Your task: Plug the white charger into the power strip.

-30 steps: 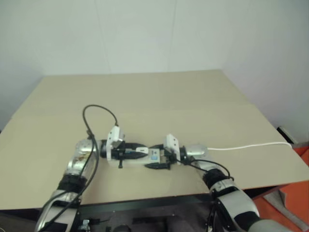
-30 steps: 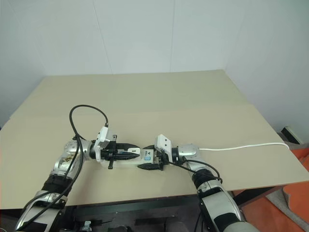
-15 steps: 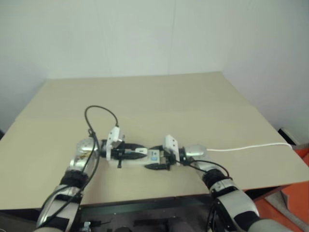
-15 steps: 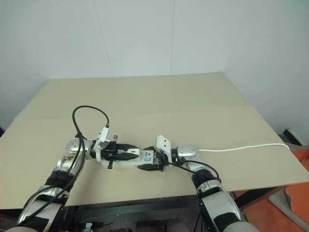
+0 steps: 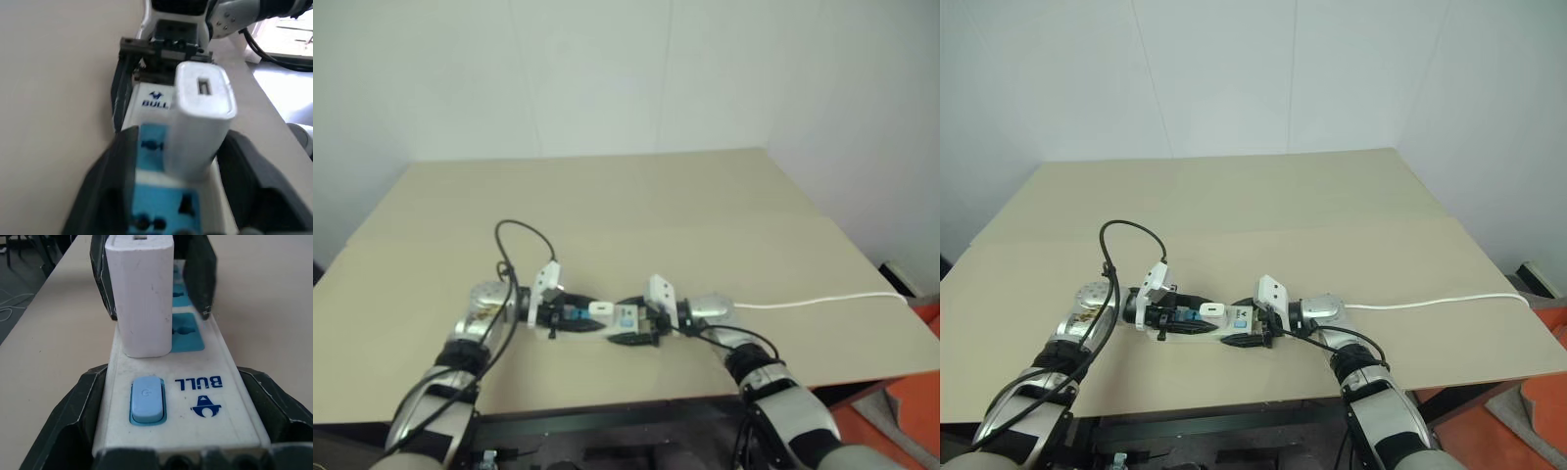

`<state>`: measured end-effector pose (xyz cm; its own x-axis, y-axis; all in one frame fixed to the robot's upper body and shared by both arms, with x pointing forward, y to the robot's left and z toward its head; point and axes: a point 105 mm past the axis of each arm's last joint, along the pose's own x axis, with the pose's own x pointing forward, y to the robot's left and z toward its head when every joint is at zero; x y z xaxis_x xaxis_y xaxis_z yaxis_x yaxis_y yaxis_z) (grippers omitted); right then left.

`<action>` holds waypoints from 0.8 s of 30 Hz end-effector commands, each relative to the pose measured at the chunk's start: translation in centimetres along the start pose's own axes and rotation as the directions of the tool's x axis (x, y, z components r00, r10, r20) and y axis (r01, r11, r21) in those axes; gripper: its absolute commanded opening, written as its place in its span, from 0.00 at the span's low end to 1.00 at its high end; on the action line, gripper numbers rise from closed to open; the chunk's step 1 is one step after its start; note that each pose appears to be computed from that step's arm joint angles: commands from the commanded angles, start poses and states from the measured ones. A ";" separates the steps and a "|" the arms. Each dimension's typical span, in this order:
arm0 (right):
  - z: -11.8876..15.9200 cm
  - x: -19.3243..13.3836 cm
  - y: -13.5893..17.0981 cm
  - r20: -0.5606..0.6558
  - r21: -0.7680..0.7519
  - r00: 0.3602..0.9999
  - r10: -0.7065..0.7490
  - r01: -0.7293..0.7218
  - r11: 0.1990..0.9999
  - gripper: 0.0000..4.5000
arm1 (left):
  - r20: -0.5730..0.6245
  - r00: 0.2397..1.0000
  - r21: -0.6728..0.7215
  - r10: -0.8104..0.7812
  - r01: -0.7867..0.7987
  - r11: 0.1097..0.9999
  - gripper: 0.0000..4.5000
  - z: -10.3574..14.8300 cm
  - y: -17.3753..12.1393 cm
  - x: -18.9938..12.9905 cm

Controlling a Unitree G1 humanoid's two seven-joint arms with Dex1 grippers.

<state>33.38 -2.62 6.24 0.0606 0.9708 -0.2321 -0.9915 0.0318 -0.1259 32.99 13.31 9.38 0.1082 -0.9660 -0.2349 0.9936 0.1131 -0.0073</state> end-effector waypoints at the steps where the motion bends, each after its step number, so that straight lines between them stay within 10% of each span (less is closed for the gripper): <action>1: -2.4 0.2 1.7 -0.073 0.066 0.995 0.066 -0.062 0.996 0.76 | 0.107 0.994 0.062 0.033 -0.040 0.997 0.86 3.5 0.4 -0.6; 3: -2.4 0.2 1.8 -0.072 0.066 0.995 0.069 -0.064 0.996 0.76 | 0.133 0.991 0.092 0.024 -0.037 0.995 1.00 5.0 0.3 -1.0; 10: -1.9 0.1 1.6 -0.060 0.067 0.996 0.068 -0.064 0.996 0.76 | 0.168 0.986 0.177 -0.005 -0.025 0.984 1.00 11.1 -0.1 -4.1; 13: -1.2 -0.5 1.2 -0.050 0.045 0.997 0.062 -0.060 0.997 0.97 | 0.169 0.985 0.228 0.042 -0.081 0.970 1.00 12.7 0.4 -5.7; 24: 4.2 -8.0 1.1 0.029 -0.081 0.999 -0.043 0.045 0.996 0.99 | 0.062 0.989 0.192 0.135 -0.145 0.971 1.00 11.6 -1.3 -9.4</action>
<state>31.69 -9.08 9.27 0.1017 0.9607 -0.2581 -0.9859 0.0627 -0.1552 31.95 19.33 21.07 0.2464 -0.9492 -0.1955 0.9630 0.2169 0.1602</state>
